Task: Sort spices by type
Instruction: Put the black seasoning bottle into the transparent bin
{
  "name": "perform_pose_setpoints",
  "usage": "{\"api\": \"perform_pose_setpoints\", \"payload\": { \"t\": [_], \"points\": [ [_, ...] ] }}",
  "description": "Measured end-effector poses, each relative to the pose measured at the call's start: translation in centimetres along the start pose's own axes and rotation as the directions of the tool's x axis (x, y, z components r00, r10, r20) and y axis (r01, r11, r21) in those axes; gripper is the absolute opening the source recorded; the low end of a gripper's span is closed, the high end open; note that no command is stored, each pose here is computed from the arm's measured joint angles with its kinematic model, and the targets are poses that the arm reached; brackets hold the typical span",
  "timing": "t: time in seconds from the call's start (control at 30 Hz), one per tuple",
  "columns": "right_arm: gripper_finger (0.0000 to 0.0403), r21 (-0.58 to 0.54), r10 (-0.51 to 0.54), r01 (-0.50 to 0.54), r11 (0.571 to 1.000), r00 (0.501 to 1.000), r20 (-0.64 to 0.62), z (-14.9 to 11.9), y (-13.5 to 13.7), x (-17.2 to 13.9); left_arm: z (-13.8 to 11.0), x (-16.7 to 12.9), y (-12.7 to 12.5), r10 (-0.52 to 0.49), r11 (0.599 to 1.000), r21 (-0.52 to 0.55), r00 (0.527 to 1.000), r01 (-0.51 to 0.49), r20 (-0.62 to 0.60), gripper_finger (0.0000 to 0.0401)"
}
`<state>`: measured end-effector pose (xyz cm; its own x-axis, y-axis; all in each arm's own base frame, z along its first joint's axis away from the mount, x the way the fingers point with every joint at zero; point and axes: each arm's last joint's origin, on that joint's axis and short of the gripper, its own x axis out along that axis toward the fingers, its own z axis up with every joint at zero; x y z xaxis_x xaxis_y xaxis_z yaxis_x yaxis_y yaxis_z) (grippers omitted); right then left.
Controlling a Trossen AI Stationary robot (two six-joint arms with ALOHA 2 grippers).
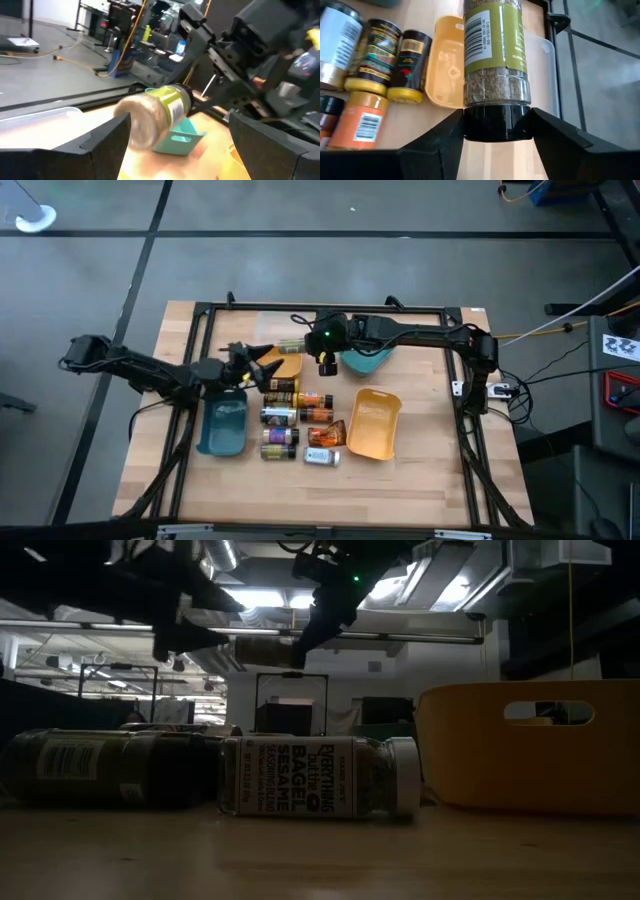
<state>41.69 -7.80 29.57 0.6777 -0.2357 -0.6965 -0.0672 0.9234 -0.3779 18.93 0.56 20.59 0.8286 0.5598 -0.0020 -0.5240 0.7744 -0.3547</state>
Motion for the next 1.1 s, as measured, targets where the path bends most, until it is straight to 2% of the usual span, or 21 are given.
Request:
{"api": "perform_pose_setpoints", "payload": {
  "t": [0.17, 0.47, 0.8, 1.1],
  "points": [
    [0.0211, 0.018, 0.014, -0.014, 1.000, 1.000, -0.002, 0.0, 0.1, 0.0, 0.1, 1.4, -0.6, 0.034, 0.999, 0.024, 0.999, -0.034, -0.008, 0.0320],
    [0.0211, 0.020, 0.018, -0.018, 1.000, 1.000, 0.005, 0.0, 0.1, 0.0, 0.4, 1.8, 0.1, 0.090, 0.996, 0.022, 0.996, -0.090, 0.010, 0.0320],
    [0.0211, 0.020, 0.018, -0.018, 1.000, 1.000, 0.003, 0.0, 0.1, 0.0, -0.7, 2.0, 1.3, 0.187, 0.982, 0.037, 0.979, -0.184, -0.087, 0.0320],
    [0.0211, 0.029, 0.026, -0.027, 0.999, 1.000, 0.007, 0.0, 0.1, 0.0, -1.2, 1.9, 1.6, 0.210, 0.977, 0.051, 0.970, -0.205, -0.125, 0.0320]
  ]
}}
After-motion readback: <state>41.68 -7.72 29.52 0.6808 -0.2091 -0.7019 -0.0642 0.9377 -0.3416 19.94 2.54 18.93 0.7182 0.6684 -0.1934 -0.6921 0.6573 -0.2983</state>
